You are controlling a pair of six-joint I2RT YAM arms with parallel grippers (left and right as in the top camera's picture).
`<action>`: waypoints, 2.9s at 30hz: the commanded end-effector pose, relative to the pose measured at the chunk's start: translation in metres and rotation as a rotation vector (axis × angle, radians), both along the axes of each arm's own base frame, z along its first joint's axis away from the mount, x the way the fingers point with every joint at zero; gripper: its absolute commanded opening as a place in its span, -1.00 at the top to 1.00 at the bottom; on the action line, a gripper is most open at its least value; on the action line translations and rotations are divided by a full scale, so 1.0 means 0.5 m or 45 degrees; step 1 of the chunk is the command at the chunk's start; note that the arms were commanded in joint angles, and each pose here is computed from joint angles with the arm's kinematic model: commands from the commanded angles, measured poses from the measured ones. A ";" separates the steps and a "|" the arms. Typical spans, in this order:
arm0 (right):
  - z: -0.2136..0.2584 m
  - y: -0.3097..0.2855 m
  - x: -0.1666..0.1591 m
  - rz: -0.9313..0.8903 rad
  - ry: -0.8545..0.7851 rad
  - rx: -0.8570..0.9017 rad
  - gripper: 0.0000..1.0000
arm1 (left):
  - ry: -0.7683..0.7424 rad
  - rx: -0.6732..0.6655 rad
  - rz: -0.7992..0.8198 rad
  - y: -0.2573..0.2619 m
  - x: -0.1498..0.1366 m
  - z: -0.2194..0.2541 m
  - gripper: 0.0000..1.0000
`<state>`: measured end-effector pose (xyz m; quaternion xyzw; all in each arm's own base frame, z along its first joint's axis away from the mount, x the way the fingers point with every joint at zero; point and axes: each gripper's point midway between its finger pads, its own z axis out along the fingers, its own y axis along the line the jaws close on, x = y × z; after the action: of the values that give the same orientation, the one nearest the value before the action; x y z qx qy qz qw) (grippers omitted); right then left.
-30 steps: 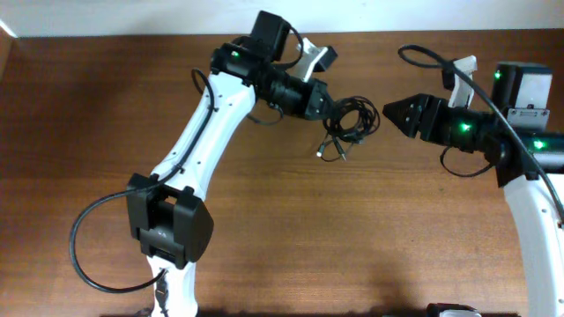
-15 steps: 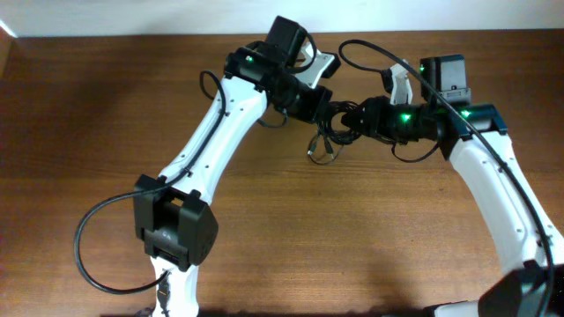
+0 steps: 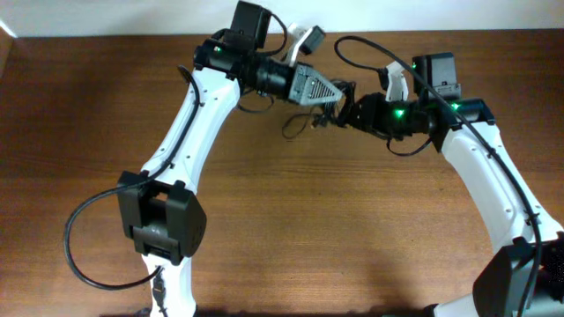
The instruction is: Untangle cables
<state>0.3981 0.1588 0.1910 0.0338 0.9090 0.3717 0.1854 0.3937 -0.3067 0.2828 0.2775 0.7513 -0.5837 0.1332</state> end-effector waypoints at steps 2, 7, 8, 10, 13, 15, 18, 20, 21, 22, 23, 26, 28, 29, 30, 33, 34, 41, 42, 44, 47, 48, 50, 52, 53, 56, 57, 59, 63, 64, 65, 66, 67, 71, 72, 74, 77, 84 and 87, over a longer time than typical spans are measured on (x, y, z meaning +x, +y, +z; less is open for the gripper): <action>-0.020 -0.008 0.007 -0.018 0.010 -0.047 0.22 | -0.042 -0.389 -0.282 -0.001 -0.067 0.147 1.00; 0.033 -0.073 0.015 -0.067 -0.010 0.133 0.28 | -0.063 -0.116 -0.007 -0.008 0.007 0.076 1.00; 0.056 -0.099 0.013 -0.087 -0.032 0.176 0.28 | -0.044 -0.048 0.069 -0.005 0.026 0.060 1.00; 0.110 -0.138 -0.001 -0.100 -0.102 0.255 0.27 | -0.059 0.033 0.155 -0.002 0.049 0.039 1.00; 0.167 -0.145 -0.021 -0.091 -0.213 0.251 0.10 | -0.059 0.055 0.174 0.000 0.053 0.033 1.00; 0.186 -0.122 -0.033 -0.051 -0.250 0.249 0.07 | -0.041 0.080 0.189 0.003 0.053 0.024 1.00; 0.167 -0.074 -0.042 -0.009 -0.222 0.182 0.07 | -0.008 0.092 0.188 0.005 0.048 0.019 1.00; 0.150 -0.042 -0.040 -0.041 -0.186 0.113 0.10 | 0.016 0.094 0.197 0.005 0.048 0.019 1.00; 0.146 -0.027 -0.037 -0.061 -0.182 0.082 0.17 | 0.017 0.093 0.197 0.006 0.048 0.019 1.00; 0.139 -0.022 -0.034 -0.088 -0.174 0.051 0.19 | 0.028 0.092 0.198 0.005 0.047 0.020 1.00; 0.133 -0.022 -0.032 -0.112 -0.166 0.024 0.19 | 0.054 0.093 0.207 0.005 0.047 0.020 1.00; 0.116 -0.030 -0.022 -0.151 -0.143 -0.011 0.19 | 0.087 0.091 0.213 0.005 0.046 0.021 1.00; 0.102 -0.029 -0.016 -0.151 -0.123 -0.014 0.20 | 0.110 0.086 0.212 0.004 0.044 0.023 1.00; 0.092 -0.026 -0.009 -0.146 -0.112 -0.010 0.19 | 0.124 0.067 0.196 0.002 0.039 0.028 1.00; 0.089 -0.020 -0.004 -0.130 -0.112 0.009 0.20 | 0.130 0.055 0.183 0.001 0.036 0.032 1.00; 0.098 -0.009 0.009 -0.106 -0.153 0.044 0.20 | 0.135 0.051 0.179 0.000 0.035 0.033 1.00; 0.099 -0.010 0.011 -0.106 -0.159 0.044 0.20 | 0.159 0.052 0.186 0.000 0.034 0.033 1.00; 0.061 0.026 0.016 -0.057 -0.110 0.044 0.31 | 0.187 -0.014 0.112 -0.004 0.015 0.052 1.00; 0.064 0.030 0.017 -0.052 -0.121 0.046 0.31 | 0.189 -0.020 0.106 -0.005 0.014 0.054 1.00; 0.067 0.030 0.021 -0.057 -0.132 0.048 0.37 | 0.195 -0.034 0.089 -0.005 0.009 0.058 1.00; 0.067 0.025 0.023 -0.064 -0.133 0.049 0.84 | 0.193 -0.032 0.092 -0.005 0.010 0.058 1.00; 0.070 0.019 0.025 -0.071 -0.135 0.052 0.92 | 0.188 -0.016 0.110 -0.004 0.015 0.053 1.00; 0.104 -0.010 0.024 -0.094 -0.175 0.094 0.92 | 0.152 0.077 0.215 0.003 0.042 0.026 1.00; 0.169 -0.056 0.012 -0.113 -0.256 0.171 0.92 | 0.130 0.211 0.342 0.020 0.069 -0.013 1.00; 0.191 -0.071 0.005 -0.115 -0.281 0.204 0.92 | 0.129 0.275 0.392 0.030 0.077 -0.031 1.00; 0.266 -0.123 -0.023 -0.085 -0.370 0.354 0.92 | 0.077 0.400 0.419 0.052 0.078 -0.066 1.00; 0.282 -0.131 -0.028 -0.057 -0.390 0.401 0.92 | 0.069 0.410 0.404 0.054 0.073 -0.069 1.00; 0.312 -0.145 -0.037 -0.026 -0.400 0.506 0.92 | 0.042 0.429 0.369 0.057 0.064 -0.076 1.00; 0.376 -0.141 -0.045 0.061 -0.462 0.641 0.92 | -0.003 0.462 0.303 0.063 0.046 -0.087 1.00; 0.388 -0.138 -0.049 0.083 -0.461 0.668 0.92 | -0.033 0.473 0.272 0.065 0.040 -0.091 1.00; 0.396 -0.137 -0.051 0.092 -0.461 0.685 0.92 | -0.060 0.487 0.250 0.068 0.036 -0.096 1.00; 0.407 -0.135 -0.052 0.106 -0.468 0.701 0.92 | -0.064 0.535 0.268 0.077 0.038 -0.106 1.00; 0.424 -0.132 -0.056 0.134 -0.483 0.725 0.92 | -0.069 0.612 0.303 0.093 0.044 -0.123 1.00; 0.463 -0.127 -0.068 0.204 -0.532 0.757 0.92 | -0.050 0.739 0.345 0.121 0.043 -0.149 1.00; 0.461 -0.127 -0.068 0.210 -0.533 0.756 0.92 | -0.049 0.735 0.343 0.120 0.042 -0.148 1.00; 0.441 -0.126 -0.067 0.213 -0.516 0.745 0.91 | -0.036 0.664 0.314 0.107 0.037 -0.135 1.00; 0.381 -0.108 -0.071 0.201 -0.451 0.694 0.58 | -0.053 0.382 0.169 0.069 0.018 -0.075 1.00; 0.250 -0.092 -0.053 0.025 -0.316 0.382 0.18 | -0.035 0.061 0.040 0.047 -0.003 0.006 1.00; 0.243 -0.061 -0.050 0.046 -0.332 0.330 0.17 | -0.057 0.145 0.068 0.042 0.002 -0.015 1.00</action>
<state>0.3712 0.1173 0.3148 0.0134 0.8098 0.5218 0.2681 0.3972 -0.2817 0.2740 0.2643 0.7903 -0.5340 0.1431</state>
